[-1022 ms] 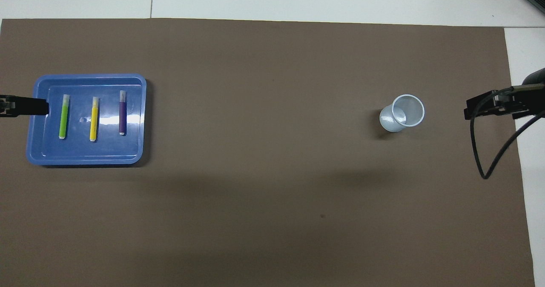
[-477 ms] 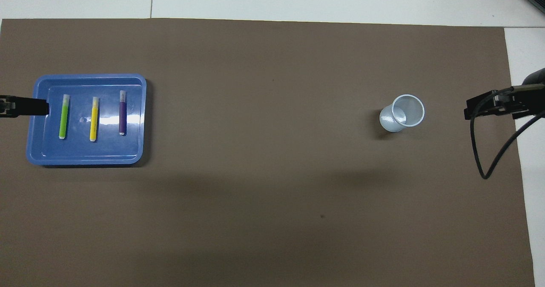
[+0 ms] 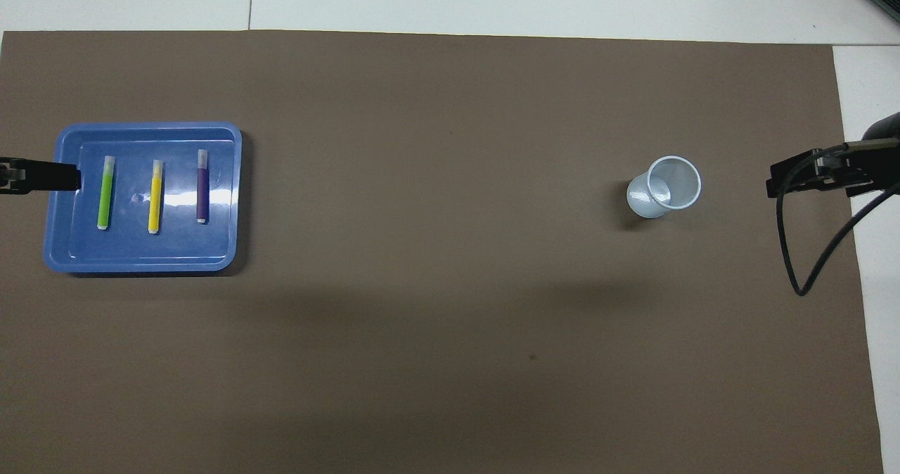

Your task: Right arm passes pens to left for tray arrangement

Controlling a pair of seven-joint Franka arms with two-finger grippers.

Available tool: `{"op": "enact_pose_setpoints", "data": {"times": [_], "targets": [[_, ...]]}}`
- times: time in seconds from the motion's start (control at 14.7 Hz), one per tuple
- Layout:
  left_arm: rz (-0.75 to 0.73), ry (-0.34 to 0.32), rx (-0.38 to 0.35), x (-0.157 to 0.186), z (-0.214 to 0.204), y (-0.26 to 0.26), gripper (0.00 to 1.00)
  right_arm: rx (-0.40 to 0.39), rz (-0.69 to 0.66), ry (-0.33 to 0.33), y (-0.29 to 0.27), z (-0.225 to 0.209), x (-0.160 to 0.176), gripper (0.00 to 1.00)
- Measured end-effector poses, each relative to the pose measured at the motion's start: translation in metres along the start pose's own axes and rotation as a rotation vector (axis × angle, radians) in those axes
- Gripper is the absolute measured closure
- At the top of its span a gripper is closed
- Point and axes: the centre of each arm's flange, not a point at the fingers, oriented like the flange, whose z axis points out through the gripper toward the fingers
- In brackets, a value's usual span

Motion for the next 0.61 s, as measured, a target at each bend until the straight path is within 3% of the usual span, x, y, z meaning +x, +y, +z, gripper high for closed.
{"op": "enact_pose_setpoints", "data": {"times": [0.61], "targets": [[0.0,0.0,0.0,-0.0001,0.0,0.0,0.0,0.0,0.004,0.0,0.0026,-0.0001,-0.0001,0.0]]}}
